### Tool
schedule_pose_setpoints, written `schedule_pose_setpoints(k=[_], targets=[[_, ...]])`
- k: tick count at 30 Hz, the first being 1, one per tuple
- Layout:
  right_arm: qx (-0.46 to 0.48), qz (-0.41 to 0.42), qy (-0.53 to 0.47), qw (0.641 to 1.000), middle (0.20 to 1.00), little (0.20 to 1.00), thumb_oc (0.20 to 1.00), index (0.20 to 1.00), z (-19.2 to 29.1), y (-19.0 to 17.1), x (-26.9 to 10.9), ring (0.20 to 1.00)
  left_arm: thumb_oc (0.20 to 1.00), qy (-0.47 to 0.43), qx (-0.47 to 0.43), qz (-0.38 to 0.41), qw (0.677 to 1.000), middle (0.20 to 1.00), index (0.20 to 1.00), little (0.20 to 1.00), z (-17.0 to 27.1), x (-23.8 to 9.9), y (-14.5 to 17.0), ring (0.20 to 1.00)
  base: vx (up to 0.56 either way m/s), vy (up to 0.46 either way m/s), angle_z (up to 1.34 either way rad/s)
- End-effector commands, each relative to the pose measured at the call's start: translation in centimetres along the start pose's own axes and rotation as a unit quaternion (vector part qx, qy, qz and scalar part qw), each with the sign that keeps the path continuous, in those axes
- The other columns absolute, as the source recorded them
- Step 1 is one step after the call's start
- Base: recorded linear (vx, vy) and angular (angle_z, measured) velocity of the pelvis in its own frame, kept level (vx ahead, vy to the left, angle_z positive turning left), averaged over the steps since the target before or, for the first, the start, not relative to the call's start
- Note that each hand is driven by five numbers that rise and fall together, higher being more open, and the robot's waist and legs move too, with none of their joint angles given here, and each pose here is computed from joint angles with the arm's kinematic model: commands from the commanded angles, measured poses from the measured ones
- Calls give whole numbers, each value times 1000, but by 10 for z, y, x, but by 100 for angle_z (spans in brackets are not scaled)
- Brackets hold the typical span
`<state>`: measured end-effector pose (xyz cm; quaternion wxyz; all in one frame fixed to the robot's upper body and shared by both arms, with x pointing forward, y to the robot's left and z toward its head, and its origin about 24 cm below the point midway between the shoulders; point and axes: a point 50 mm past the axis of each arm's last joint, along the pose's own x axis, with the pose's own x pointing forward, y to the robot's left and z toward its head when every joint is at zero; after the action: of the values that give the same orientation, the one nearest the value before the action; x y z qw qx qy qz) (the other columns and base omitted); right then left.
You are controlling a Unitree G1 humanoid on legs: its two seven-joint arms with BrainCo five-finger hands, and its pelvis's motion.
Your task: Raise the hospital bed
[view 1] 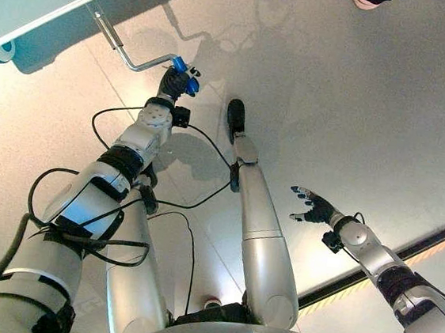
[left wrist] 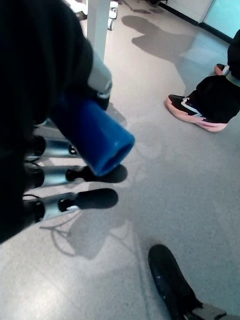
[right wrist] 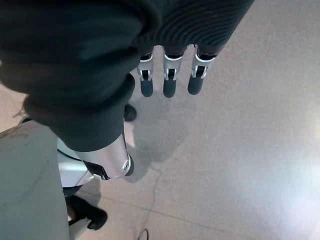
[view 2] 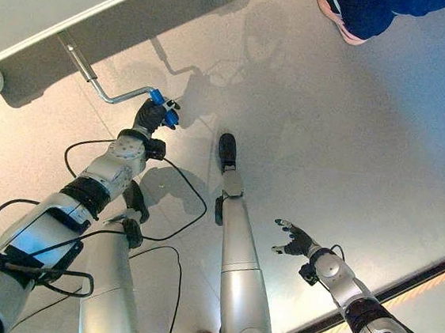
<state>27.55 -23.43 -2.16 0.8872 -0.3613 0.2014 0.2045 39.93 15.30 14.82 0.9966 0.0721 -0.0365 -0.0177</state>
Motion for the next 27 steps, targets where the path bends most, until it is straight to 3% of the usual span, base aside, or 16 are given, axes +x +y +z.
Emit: schedule_pose_setpoints(k=[1, 6, 12, 15, 20, 27], targets=[[-40, -3, 38, 998, 1000, 1000, 1000, 1000, -17, -11, -11, 1000, 200, -196, -20, -204, 959, 200, 200, 200, 86, -18, -89, 200, 0, 0, 0], [-46, -15, 63, 997, 1000, 1000, 1000, 1000, -31, -15, -19, 1000, 200, -235, -61, -313, 918, 200, 200, 200, 108, -46, -115, 200, -1, -11, 2], [-43, -20, 83, 995, 1000, 1000, 1000, 1000, -43, -15, -26, 1000, 200, -259, -75, -365, 891, 200, 200, 200, 120, -65, -119, 200, 1, -9, 5], [-30, -18, 100, 994, 1000, 1000, 1000, 1000, -55, -8, -34, 1000, 200, -274, -101, -418, 860, 200, 200, 200, 127, -91, -110, 200, 3, -15, 7], [-20, -16, 110, 994, 1000, 1000, 1000, 1000, -63, -3, -40, 1000, 200, -277, -111, -451, 841, 200, 200, 200, 131, -110, -96, 200, -3, -12, 13], [-4, -6, 126, 992, 1000, 1000, 1000, 1000, -74, 4, -45, 1000, 200, -272, -78, -464, 840, 200, 200, 200, 133, -126, -64, 200, -33, 9, 13]])
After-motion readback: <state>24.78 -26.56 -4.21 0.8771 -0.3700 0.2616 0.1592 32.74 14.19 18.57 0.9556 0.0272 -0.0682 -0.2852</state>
